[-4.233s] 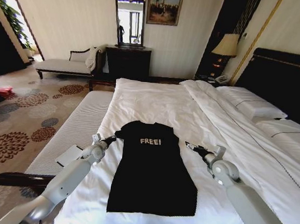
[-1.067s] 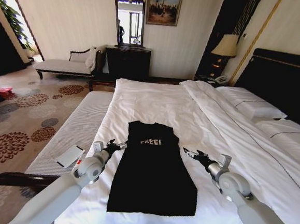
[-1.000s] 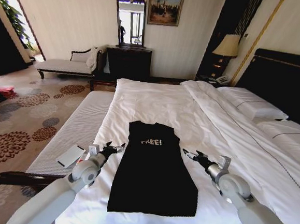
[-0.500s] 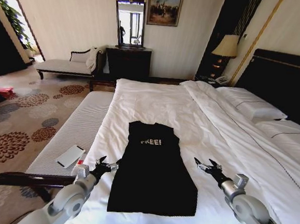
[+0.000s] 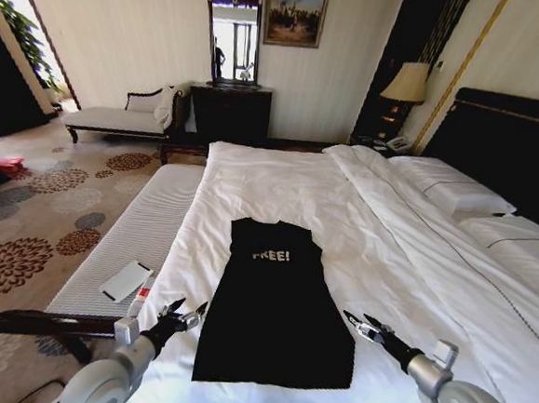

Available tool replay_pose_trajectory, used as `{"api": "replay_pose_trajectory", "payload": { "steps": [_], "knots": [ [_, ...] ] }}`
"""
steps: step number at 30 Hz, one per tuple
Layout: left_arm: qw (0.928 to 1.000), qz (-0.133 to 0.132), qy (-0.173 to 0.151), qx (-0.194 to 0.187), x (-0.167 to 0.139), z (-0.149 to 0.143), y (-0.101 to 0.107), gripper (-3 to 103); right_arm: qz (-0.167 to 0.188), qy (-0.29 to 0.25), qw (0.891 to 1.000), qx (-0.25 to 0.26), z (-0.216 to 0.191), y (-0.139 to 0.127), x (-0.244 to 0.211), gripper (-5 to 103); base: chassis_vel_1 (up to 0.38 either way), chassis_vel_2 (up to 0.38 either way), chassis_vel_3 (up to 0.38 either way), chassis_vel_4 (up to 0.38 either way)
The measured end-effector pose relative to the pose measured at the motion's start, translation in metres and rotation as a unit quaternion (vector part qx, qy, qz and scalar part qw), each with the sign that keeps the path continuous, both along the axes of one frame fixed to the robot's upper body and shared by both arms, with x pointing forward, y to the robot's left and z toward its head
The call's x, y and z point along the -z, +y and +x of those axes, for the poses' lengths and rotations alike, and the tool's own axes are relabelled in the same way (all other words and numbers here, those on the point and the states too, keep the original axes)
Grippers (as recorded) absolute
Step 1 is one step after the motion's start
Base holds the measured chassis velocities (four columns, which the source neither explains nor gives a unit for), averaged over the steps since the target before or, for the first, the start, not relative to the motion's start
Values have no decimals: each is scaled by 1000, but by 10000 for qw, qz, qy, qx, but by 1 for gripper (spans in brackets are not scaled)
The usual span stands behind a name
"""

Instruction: Fold the clothes on the bed.

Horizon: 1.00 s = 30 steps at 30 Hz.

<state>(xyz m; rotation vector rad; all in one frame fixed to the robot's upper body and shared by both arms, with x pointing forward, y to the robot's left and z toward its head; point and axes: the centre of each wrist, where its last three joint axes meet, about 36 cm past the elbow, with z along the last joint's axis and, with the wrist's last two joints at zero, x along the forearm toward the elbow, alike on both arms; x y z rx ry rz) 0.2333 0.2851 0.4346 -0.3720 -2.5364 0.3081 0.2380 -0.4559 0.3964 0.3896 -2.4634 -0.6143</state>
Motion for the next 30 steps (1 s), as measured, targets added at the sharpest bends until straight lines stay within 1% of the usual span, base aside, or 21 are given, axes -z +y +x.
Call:
{"api": "replay_pose_trajectory", "payload": {
  "steps": [2,4,5,7,8,10,11,18,23,24,26,30],
  "knots": [
    [10000,-5,30,-22,1,-4,2,75,109,113,9998,-140,-16,-9,4,100,0,0,0,0],
    [10000,-9,30,-29,1,-5,2,75,137,138,9996,-203,-20,-12,5,100,0,0,0,0],
    [10000,-8,24,-48,0,-5,3,74,174,162,9988,-440,-29,-16,6,100,0,0,0,0],
    [10000,-6,14,-64,0,-5,4,74,119,197,9961,-851,-40,-23,8,100,0,0,0,0],
    [10000,-6,14,-64,0,-5,4,74,119,197,9961,-851,-40,-23,8,100,0,0,0,0],
    [10000,-19,2,-65,0,-5,5,74,-1,246,9929,-1168,-47,-32,9,100,0,0,0,0],
    [10000,-24,-13,-65,-1,-4,5,74,-62,269,9918,-1244,-47,-35,10,100,0,0,0,0],
    [10000,-80,-44,-37,1,0,-1,74,-210,440,9861,-1591,-46,-45,20,100,0,0,0,0],
    [9999,-70,-83,-3,-1,4,-7,74,-181,581,9833,-1713,-43,-50,32,100,0,0,0,0],
    [9999,-61,-98,7,-2,6,-8,74,-176,601,9825,-1755,-43,-50,32,103,0,0,0,0],
    [9999,-52,-118,19,-3,7,-9,74,-169,619,9813,-1812,-43,-49,33,103,0,0,0,0],
    [9998,-56,-201,59,-5,16,-16,74,-134,627,9791,-1930,-44,-41,34,90,0,0,0,0]
  ]
}}
